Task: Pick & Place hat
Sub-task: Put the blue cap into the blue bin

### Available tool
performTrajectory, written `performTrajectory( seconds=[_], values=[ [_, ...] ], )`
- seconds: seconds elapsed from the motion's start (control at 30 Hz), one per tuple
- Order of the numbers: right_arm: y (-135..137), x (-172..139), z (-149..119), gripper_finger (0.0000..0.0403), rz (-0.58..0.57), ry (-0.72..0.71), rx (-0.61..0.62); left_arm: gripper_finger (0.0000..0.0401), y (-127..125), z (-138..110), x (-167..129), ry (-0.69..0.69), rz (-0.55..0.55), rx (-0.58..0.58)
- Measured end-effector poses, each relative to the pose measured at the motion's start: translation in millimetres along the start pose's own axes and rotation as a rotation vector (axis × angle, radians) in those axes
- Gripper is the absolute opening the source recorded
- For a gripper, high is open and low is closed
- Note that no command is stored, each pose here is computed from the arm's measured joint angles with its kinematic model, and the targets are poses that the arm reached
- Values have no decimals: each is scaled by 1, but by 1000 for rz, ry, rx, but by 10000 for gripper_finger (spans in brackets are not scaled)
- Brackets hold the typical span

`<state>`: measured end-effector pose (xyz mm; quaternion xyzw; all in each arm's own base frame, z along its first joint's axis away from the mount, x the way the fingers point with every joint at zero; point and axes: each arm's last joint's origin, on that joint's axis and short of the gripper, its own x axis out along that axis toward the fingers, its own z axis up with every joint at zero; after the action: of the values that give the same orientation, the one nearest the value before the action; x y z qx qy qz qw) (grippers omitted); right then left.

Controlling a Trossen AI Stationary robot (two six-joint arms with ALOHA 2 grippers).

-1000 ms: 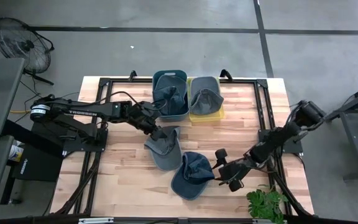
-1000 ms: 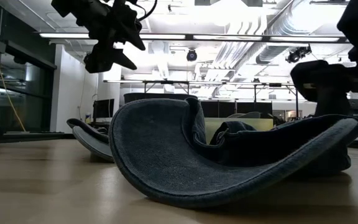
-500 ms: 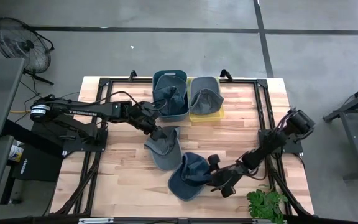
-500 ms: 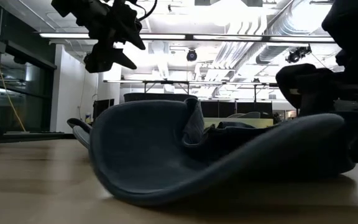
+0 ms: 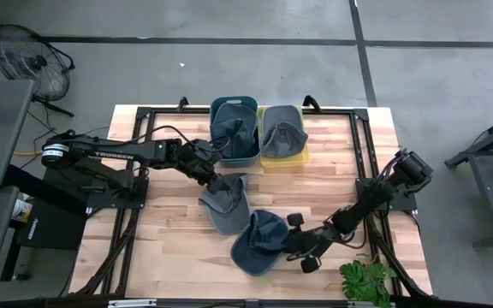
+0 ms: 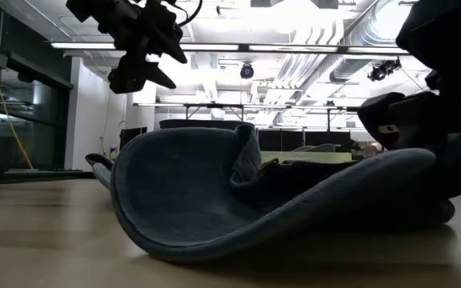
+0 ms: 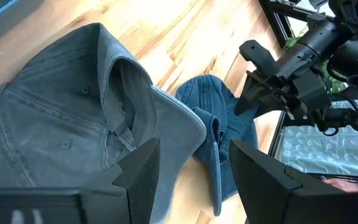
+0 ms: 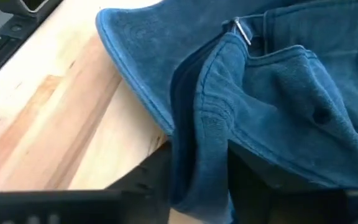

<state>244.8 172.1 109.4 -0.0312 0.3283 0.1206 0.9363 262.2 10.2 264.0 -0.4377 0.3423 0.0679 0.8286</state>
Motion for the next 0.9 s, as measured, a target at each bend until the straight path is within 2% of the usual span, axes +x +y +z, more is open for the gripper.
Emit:
performTrajectory(
  seconds=[0.2,0.27,0.43,0.67,0.9],
  values=[
    [0,0,0,30,12,4,69,191,0,0,0,0,0,0],
    [0,0,0,11,12,5,93,191,0,0,0,0,0,0],
    [0,-1,1,12,21,5,206,191,0,0,0,0,0,0],
    [5,-13,11,5,60,-34,212,191,0,0,0,1,-1,0],
    [-1,-40,25,4,30,-42,236,191,-1,0,0,1,-10,2]
  ],
)
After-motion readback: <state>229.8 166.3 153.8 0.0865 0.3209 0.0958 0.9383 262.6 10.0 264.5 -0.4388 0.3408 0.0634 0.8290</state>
